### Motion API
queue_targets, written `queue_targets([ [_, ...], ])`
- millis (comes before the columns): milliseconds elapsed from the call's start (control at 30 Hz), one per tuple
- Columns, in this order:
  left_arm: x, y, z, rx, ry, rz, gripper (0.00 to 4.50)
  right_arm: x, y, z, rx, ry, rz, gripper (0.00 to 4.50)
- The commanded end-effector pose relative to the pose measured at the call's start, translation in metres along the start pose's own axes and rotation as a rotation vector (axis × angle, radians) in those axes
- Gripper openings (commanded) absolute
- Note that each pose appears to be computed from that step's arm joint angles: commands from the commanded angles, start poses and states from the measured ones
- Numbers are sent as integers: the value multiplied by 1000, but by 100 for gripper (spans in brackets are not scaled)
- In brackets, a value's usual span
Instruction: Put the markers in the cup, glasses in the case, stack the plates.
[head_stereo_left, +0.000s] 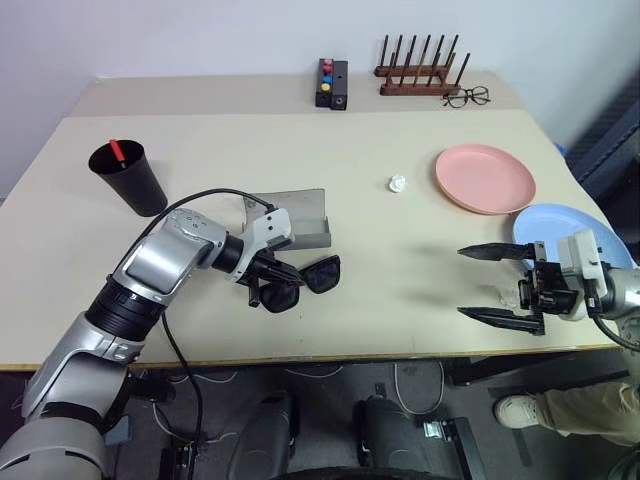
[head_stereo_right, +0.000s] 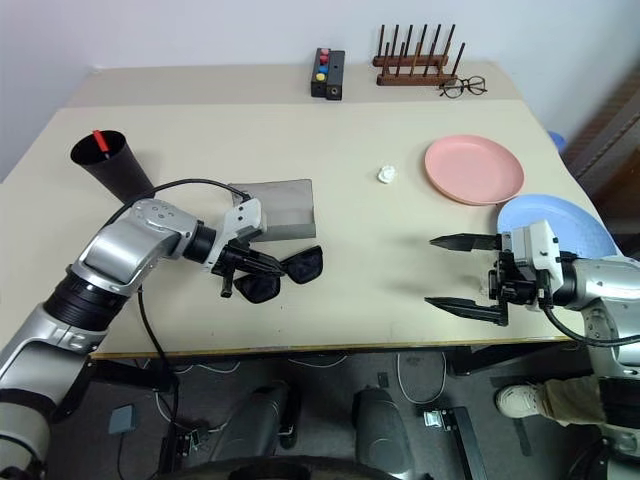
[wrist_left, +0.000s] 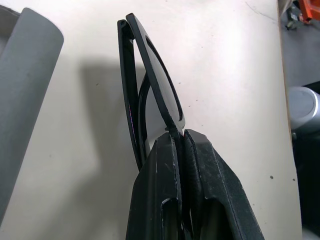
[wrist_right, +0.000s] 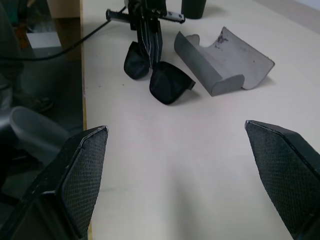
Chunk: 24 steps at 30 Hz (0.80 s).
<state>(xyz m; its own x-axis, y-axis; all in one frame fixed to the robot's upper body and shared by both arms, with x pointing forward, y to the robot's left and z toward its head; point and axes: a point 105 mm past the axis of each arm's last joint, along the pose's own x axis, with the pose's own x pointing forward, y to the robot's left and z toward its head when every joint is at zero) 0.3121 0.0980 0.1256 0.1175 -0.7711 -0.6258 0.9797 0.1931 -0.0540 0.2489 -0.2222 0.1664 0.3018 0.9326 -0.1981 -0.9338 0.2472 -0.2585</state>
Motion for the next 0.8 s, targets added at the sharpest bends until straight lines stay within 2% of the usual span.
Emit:
queue_targets([
  [33,-8,8,-3,-3,12,66,2,4,0,9,-24,-28,10,450],
  [300,-31,7,20,57,-115,96,2,12,-6,12,-26,-42,22,450],
  [500,-58,7,58,125,-292,137,2,20,-17,12,-37,-55,24,450],
  [667,-80,30,89,180,-410,253,2,30,-24,13,-53,-75,35,450],
  [800,-92,63,87,190,-350,348,2,37,-30,14,-62,-93,35,450],
])
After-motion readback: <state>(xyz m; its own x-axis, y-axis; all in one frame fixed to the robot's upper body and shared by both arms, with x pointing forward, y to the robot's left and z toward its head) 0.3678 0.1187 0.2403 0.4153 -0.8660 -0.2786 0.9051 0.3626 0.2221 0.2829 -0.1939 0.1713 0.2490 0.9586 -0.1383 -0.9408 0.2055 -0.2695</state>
